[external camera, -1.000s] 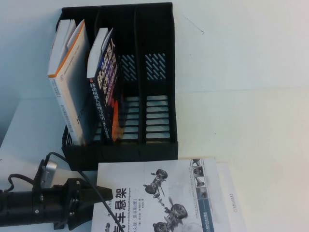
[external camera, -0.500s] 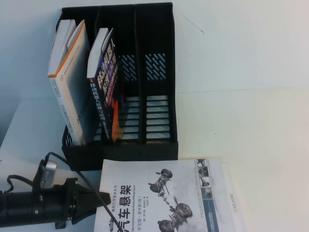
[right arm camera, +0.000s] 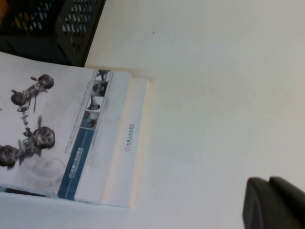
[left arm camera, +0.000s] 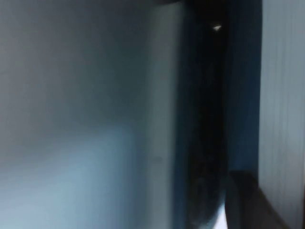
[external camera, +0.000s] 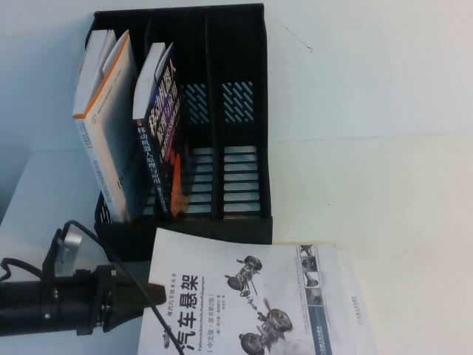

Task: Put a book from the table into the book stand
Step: Pick up the book with your left arm, then place the book on the book shelf

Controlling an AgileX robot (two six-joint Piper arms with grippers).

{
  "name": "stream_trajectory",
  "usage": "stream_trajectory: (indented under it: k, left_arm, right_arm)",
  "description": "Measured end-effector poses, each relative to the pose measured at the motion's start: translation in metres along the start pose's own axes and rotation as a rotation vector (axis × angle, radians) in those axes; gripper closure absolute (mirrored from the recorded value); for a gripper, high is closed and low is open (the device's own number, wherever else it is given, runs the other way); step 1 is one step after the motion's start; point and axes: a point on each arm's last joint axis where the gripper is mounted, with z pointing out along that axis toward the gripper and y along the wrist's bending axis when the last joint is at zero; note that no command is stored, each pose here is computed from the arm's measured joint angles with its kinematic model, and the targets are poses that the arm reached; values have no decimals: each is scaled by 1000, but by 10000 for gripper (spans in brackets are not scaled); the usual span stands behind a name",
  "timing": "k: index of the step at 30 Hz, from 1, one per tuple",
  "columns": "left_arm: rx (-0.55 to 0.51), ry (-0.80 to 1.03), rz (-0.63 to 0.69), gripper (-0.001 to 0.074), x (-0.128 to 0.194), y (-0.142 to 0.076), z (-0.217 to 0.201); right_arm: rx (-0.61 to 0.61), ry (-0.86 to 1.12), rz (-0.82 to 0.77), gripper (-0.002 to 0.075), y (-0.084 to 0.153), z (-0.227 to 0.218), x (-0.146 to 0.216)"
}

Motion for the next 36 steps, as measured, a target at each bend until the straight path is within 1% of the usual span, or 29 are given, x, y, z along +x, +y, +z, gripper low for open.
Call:
stream_trajectory:
  k: [7,15,18,22,29,32,36]
  left_arm:
    - [0,-55,162,622,6,-53,-23]
    - [11,-129,288,622,22,-106,-48]
    - [8,-157,346,622,24,-130,-59]
    - [-10,-199,452,621,25,-170,-77]
    - [-44,-310,592,621,11,-237,-107]
    - [-53,-387,632,621,5,-260,-119]
    - [-56,-491,682,621,-1,-286,-132]
  right_arm:
    - [0,0,0,726,0,0,0]
    - [0,0,0,726,0,0,0]
    - [0,-1,0,726,0,0,0]
    - [0,-1,0,726,0,0,0]
    - [0,-1,0,726,0,0,0]
    - [0,-1,0,726,0,0,0]
    - [-1,-4,0,726,0,0,0]
